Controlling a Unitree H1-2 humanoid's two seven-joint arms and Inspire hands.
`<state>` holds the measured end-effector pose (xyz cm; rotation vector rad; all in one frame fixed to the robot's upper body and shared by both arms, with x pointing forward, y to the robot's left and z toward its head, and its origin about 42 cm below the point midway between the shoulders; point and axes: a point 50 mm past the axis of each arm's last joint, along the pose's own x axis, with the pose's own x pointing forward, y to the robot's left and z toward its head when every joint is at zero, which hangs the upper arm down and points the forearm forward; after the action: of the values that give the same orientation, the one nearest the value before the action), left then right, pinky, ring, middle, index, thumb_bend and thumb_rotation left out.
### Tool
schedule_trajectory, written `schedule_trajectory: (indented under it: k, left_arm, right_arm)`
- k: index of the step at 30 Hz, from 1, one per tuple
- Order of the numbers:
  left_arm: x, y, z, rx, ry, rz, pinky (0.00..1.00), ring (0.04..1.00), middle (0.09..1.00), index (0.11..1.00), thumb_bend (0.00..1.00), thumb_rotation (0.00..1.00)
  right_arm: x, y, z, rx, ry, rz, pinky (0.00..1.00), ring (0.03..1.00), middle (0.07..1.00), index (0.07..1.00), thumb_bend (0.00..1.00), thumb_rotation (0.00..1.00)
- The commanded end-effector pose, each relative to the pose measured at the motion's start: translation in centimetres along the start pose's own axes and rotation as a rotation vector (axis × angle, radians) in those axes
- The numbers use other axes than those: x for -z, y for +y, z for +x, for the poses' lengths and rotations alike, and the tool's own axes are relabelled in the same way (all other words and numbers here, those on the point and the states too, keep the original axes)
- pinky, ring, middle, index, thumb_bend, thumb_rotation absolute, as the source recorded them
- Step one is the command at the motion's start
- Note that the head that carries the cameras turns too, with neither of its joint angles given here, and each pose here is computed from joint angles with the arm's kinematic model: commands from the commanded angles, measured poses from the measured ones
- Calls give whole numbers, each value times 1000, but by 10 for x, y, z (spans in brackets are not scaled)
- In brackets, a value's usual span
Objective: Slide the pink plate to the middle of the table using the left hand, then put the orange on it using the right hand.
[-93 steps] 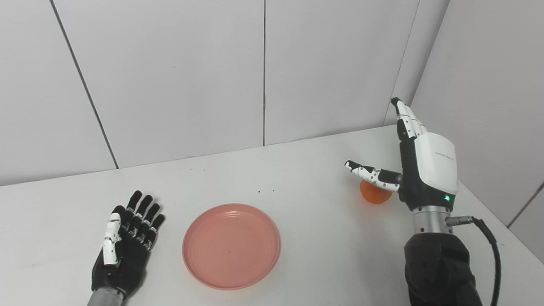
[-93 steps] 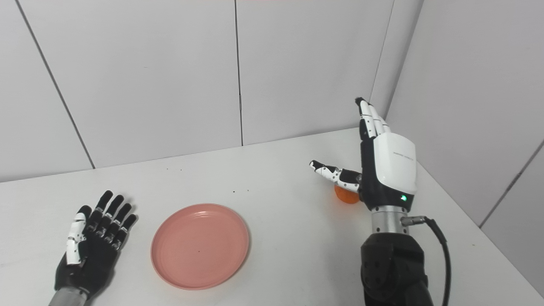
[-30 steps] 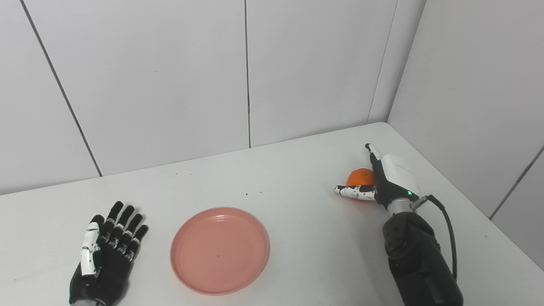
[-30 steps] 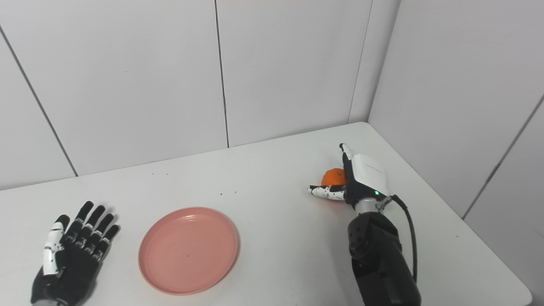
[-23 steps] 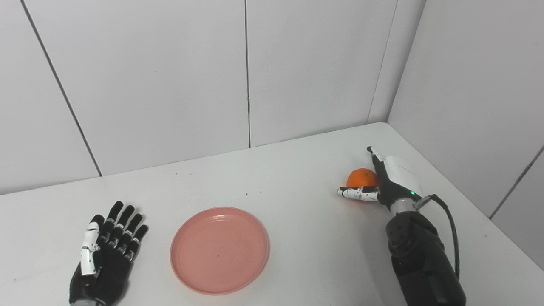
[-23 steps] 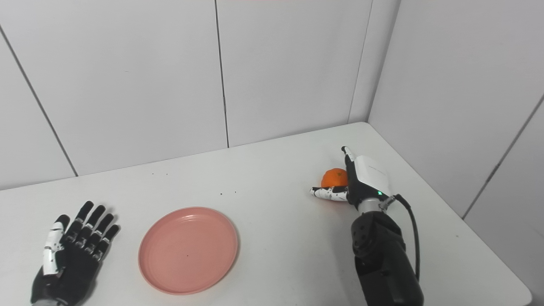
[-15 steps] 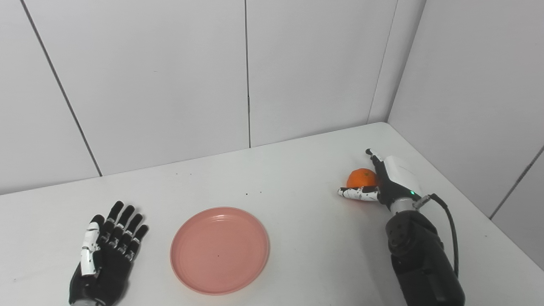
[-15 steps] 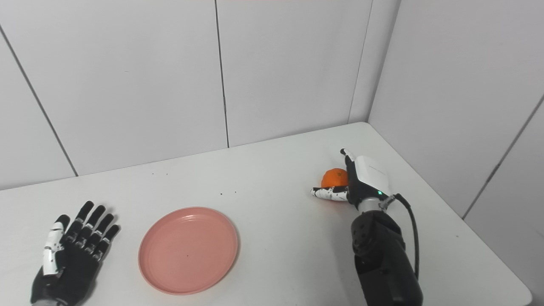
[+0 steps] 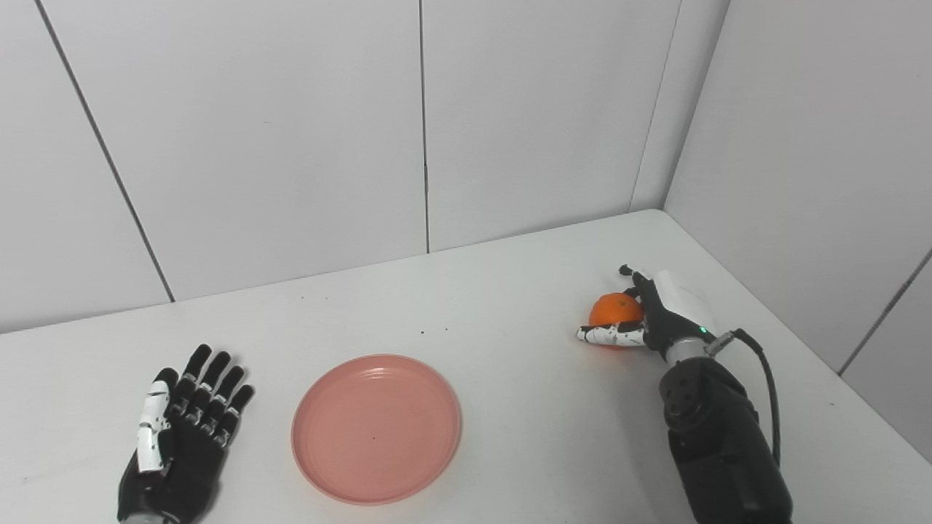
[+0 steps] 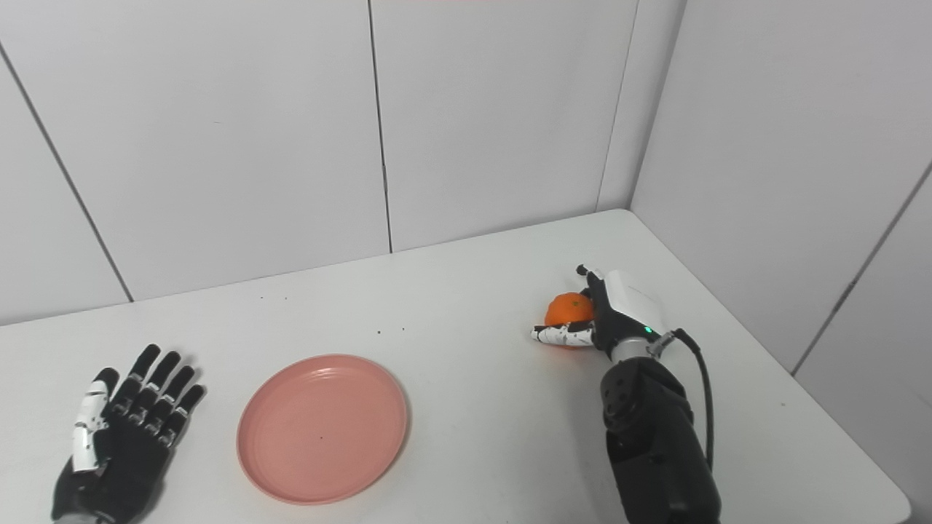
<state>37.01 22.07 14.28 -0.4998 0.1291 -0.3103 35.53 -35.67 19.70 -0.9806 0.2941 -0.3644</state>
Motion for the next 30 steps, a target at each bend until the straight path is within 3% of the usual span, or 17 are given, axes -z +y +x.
schedule_trajectory:
  k: [1,3,11,14,15,17,19,20,21,27,30]
  left_arm:
    - [14,13,-7,-50,76,2,1000,1000,1000,1000,284,1000]
    - [14,13,-7,-49,75,2,1000,1000,1000,1000,286,1000]
    - [14,13,-6,-54,77,4,1000,996,1000,1000,284,1000]
    - [13,12,-7,-50,76,1,1000,999,1000,1000,283,1000]
    - [13,12,-7,-49,75,2,1000,1000,1000,1000,282,1000]
    - [13,12,-6,-45,74,0,1000,1000,1000,1000,283,1000]
    - [14,13,-6,-45,73,-5,1000,1000,1000,1000,284,1000]
    - [14,13,-6,-45,72,-6,1000,1000,1000,1000,285,1000]
    - [15,12,-5,-49,74,-5,1000,1000,1000,1000,286,1000]
    - [15,10,-5,-67,79,-3,1000,990,997,1000,288,1000]
    - [16,8,-5,-72,77,-7,1000,987,994,1000,291,1000]
  right_arm:
    - [-15,-17,7,61,-37,-7,479,642,707,848,926,383]
    - [-15,-16,8,57,-38,-19,526,680,742,824,925,381]
    - [-15,-18,11,16,-29,-70,446,537,600,627,870,222]
    - [-14,-18,11,5,-15,-73,431,523,591,588,847,168]
    - [-14,-18,11,6,-14,-73,407,501,575,529,656,150]
    - [-14,-19,12,10,-14,-72,383,476,555,495,552,139]
    - [-14,-20,11,20,-18,-52,355,447,533,487,531,134]
    - [-14,-21,10,26,-22,-42,309,395,479,491,531,44]
    - [-14,-22,9,32,-24,-33,292,375,456,496,530,22]
    - [-22,-34,1,93,-64,-18,293,384,464,489,532,0]
    - [-31,-44,-6,130,-99,-9,351,450,517,475,527,0]
